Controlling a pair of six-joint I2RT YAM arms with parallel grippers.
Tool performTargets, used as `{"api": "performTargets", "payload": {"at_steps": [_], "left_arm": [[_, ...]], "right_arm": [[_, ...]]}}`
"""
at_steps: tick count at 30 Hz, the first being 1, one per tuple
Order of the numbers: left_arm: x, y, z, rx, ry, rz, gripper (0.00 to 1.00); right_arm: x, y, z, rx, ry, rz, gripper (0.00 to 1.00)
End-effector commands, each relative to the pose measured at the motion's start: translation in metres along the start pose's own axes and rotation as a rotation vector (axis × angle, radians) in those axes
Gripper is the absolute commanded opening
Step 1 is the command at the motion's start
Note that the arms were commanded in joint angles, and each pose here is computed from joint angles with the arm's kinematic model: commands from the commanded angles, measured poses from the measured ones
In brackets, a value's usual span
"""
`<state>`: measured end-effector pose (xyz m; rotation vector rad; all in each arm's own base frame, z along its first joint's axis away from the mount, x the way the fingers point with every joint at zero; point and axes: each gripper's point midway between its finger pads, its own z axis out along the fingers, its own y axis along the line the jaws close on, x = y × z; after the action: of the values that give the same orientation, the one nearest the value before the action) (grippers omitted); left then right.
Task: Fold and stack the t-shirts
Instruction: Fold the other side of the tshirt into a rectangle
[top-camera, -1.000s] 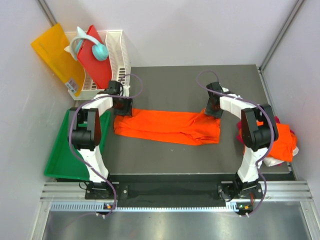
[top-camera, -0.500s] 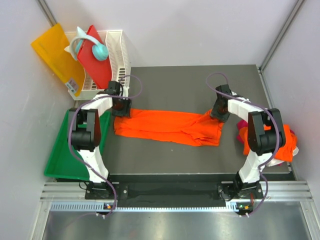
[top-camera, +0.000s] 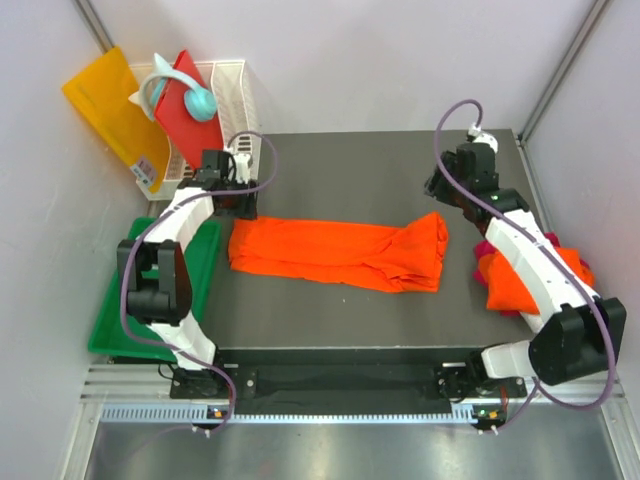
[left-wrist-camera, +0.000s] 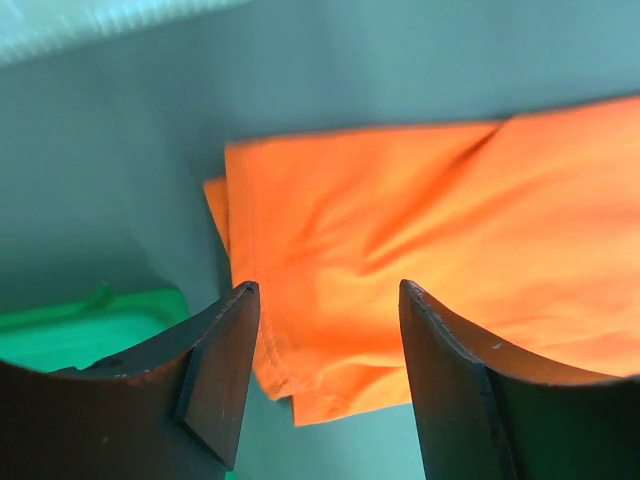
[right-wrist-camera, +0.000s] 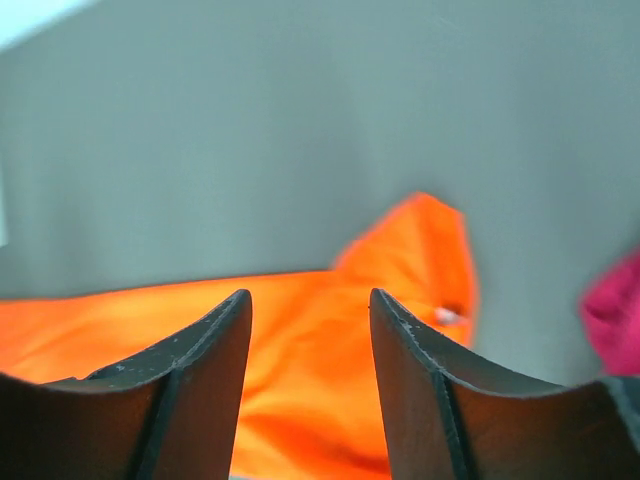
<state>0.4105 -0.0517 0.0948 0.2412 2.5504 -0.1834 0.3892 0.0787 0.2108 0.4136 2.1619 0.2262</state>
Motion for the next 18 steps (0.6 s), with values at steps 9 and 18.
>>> {"api": "performTargets", "payload": {"at_steps": [9,18], "left_arm": [[-0.067,-0.010,0.007,0.074,-0.163,0.033,0.60],[-0.077,-0.021,0.051,0.086,-0.116,0.063,0.58]], "right_arm": [[0.148,0.035,-0.049,-0.056,0.133,-0.193,0.45],[0.240,0.033,-0.072,-0.025,0.272,-0.211,0.41]]}}
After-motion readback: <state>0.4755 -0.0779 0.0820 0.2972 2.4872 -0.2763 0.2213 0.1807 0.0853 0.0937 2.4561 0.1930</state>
